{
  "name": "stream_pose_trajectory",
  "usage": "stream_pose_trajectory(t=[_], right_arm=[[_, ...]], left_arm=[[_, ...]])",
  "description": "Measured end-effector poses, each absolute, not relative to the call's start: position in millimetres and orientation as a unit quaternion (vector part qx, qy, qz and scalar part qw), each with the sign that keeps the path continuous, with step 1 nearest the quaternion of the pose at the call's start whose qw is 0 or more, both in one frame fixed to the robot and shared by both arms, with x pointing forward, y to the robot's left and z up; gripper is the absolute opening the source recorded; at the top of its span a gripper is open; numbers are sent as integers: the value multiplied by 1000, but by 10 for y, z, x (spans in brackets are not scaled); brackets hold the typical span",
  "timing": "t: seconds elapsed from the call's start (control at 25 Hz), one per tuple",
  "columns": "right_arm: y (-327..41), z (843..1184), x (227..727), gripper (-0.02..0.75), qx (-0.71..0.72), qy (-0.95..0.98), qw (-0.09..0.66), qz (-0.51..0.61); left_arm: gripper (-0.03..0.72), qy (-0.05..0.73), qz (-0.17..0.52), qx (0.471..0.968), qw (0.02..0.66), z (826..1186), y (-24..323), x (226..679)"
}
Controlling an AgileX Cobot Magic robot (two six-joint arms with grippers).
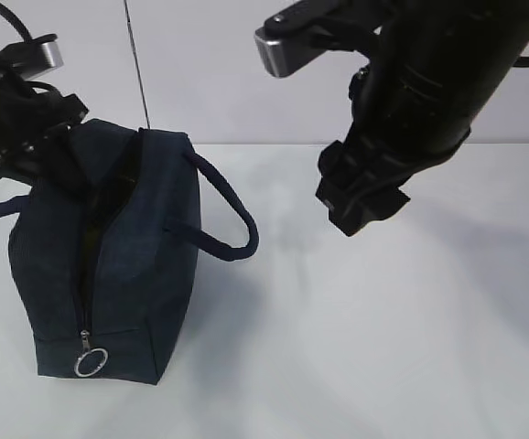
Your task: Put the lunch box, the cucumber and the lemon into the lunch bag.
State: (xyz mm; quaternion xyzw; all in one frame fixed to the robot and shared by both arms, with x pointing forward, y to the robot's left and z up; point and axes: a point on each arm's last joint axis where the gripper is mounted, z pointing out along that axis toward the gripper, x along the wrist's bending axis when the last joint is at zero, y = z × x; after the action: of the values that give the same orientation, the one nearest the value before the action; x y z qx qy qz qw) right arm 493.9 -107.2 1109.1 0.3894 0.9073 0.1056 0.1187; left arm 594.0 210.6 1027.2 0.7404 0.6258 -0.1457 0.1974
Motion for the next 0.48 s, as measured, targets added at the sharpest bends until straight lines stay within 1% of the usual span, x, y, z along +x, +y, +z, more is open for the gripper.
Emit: stream_pose_trajectory(t=[0.04,0.12,0.28,0.4,0.48], right_arm=[[-1101,11056,4950,494,394,906,121,97],[-1189,10977,4985,494,408,901,120,80],[-1396,10791,5049,494,438,891,109,47],[-1514,10696,5073,494,454,885,102,29],[-1547,10667,5080,494,458,883,101,25]], left_arm=[[38,626,-144,741,196,10270,2110,5940],[6,625,-142,742,194,10268,2115,5940],[-1,626,-149,738,201,10276,2098,5940],[-2,628,-172,725,226,10308,2037,5941],[-2,624,-191,713,254,10344,1977,5949]])
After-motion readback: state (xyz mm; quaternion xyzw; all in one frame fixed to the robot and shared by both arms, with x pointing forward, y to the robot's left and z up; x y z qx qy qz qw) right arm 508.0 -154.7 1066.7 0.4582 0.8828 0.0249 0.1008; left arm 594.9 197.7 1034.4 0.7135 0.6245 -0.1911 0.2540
